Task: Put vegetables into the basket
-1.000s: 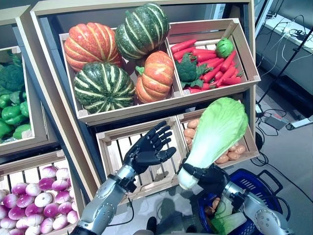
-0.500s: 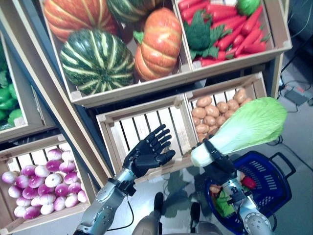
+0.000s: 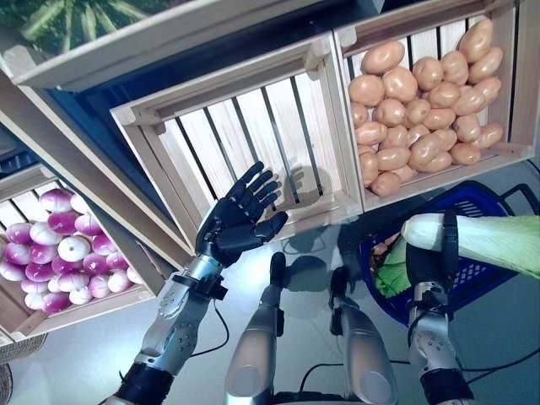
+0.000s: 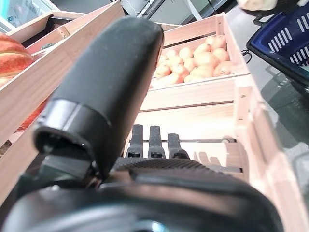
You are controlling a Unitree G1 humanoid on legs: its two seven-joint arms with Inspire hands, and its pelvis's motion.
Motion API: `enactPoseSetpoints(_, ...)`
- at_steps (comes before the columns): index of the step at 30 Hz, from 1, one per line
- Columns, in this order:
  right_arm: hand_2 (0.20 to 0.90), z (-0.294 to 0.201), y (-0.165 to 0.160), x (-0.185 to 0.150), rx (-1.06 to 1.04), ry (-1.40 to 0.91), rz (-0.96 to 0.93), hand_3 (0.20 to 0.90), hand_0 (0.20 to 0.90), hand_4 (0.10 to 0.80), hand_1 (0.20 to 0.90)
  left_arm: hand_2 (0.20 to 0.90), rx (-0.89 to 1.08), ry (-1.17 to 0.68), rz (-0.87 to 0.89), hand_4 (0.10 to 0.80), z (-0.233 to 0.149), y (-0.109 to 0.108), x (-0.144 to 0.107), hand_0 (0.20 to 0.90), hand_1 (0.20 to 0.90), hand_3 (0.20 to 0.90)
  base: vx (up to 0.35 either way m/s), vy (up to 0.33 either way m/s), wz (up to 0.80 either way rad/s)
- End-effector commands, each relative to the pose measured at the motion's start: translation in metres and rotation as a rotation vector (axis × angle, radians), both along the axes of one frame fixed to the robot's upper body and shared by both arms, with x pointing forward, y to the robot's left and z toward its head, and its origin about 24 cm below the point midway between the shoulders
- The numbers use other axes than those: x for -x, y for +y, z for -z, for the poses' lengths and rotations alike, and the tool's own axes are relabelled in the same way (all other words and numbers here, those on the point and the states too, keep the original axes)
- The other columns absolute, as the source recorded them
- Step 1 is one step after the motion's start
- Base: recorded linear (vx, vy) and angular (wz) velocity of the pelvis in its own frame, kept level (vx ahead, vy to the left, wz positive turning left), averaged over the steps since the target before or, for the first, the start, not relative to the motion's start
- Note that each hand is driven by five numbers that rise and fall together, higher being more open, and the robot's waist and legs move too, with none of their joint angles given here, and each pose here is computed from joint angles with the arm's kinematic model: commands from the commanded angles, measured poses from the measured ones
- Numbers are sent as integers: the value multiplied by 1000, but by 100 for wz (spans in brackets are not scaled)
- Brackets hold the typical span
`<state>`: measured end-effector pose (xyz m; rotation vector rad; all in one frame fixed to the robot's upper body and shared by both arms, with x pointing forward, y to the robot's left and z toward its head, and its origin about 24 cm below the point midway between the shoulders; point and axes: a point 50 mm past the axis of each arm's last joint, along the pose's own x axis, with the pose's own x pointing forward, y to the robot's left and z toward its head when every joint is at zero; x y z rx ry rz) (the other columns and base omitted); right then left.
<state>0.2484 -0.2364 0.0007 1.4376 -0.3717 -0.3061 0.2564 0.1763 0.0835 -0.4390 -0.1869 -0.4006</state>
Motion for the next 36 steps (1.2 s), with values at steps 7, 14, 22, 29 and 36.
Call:
enactPoseSetpoints(7,300,0,-36,7,-149,37,266,300,300,400,300,900,-17,-311,79,800,-55,-26,-7,900,900,900,-45,-49,-1)
enactPoseSetpoints(14,300,5,-32,-6,-162,131,227,300,300,400,300,900,-8,-308,98,800,-61,-38,-12,900,900,900,-51,-57,-1)
enactPoseSetpoints(22,300,5,-43,-23,-89,279,186,300,300,400,300,900,8,-303,83,800,-68,-43,-20,900,900,900,-26,-33,0)
enactPoseSetpoints(29,300,6,-57,-43,29,535,49,300,300,400,300,900,2,-315,99,800,-78,-47,-25,900,900,900,-5,-15,-2)
enactPoseSetpoints(36,300,2,-69,-51,49,643,-6,300,300,400,300,900,16,-302,97,800,-81,-45,-26,900,900,900,9,-13,2)
